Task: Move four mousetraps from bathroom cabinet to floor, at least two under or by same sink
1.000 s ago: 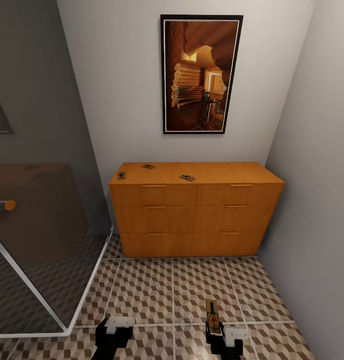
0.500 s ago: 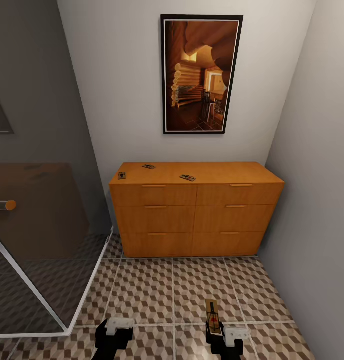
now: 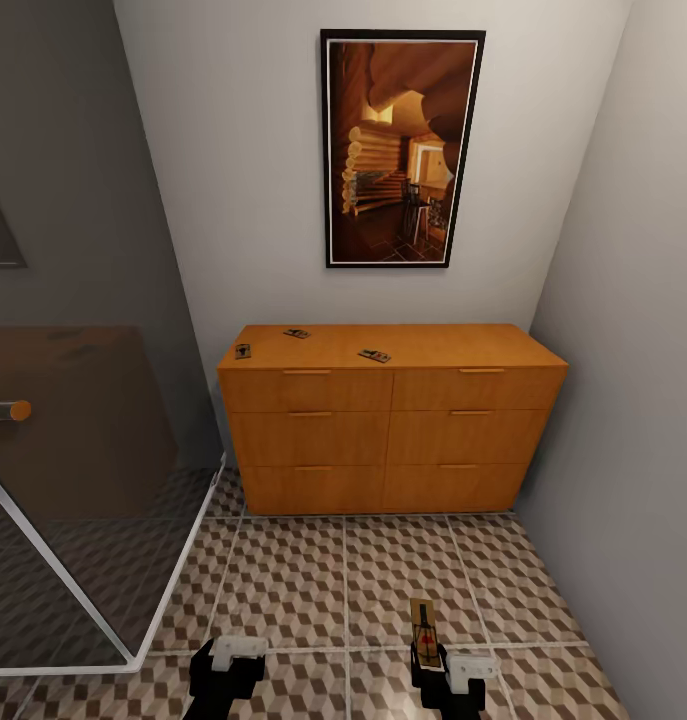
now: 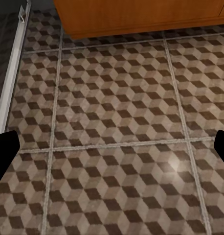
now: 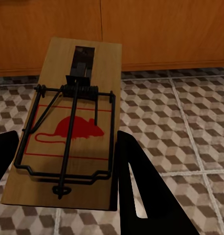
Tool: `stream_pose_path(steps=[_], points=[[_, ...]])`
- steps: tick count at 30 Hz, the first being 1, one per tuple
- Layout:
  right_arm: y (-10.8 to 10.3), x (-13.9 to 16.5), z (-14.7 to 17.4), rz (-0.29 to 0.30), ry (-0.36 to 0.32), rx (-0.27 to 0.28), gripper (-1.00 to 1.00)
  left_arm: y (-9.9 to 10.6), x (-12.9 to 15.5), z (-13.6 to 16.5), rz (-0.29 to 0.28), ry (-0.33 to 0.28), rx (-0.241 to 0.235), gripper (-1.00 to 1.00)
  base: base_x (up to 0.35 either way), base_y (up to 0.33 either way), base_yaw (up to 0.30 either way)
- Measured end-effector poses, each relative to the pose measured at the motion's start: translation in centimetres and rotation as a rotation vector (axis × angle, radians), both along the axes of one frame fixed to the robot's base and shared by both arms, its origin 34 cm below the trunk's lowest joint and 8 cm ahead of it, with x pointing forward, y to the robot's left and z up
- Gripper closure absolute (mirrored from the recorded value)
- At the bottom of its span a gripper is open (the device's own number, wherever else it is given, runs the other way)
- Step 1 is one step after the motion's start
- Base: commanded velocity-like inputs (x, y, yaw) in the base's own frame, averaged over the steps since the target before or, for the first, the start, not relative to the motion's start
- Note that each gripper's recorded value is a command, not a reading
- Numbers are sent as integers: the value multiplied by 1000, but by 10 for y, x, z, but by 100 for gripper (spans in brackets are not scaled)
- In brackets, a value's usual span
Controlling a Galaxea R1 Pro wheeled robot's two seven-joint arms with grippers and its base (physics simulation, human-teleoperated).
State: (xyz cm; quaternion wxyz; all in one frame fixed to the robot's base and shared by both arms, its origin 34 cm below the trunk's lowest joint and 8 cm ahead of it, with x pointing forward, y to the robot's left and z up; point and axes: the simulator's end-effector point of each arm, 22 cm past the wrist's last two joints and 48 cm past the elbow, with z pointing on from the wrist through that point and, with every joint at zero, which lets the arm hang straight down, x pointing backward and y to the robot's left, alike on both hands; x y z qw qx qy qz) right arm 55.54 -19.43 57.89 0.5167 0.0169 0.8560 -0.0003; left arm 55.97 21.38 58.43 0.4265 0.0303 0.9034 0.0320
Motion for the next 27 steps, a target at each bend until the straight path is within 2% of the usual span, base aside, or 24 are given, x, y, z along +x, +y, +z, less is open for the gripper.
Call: stream_pose_path(steps=[27], points=[[0, 0, 0, 0, 0, 0, 100, 2, 0, 0, 1, -1, 2, -100, 0, 0, 0]])
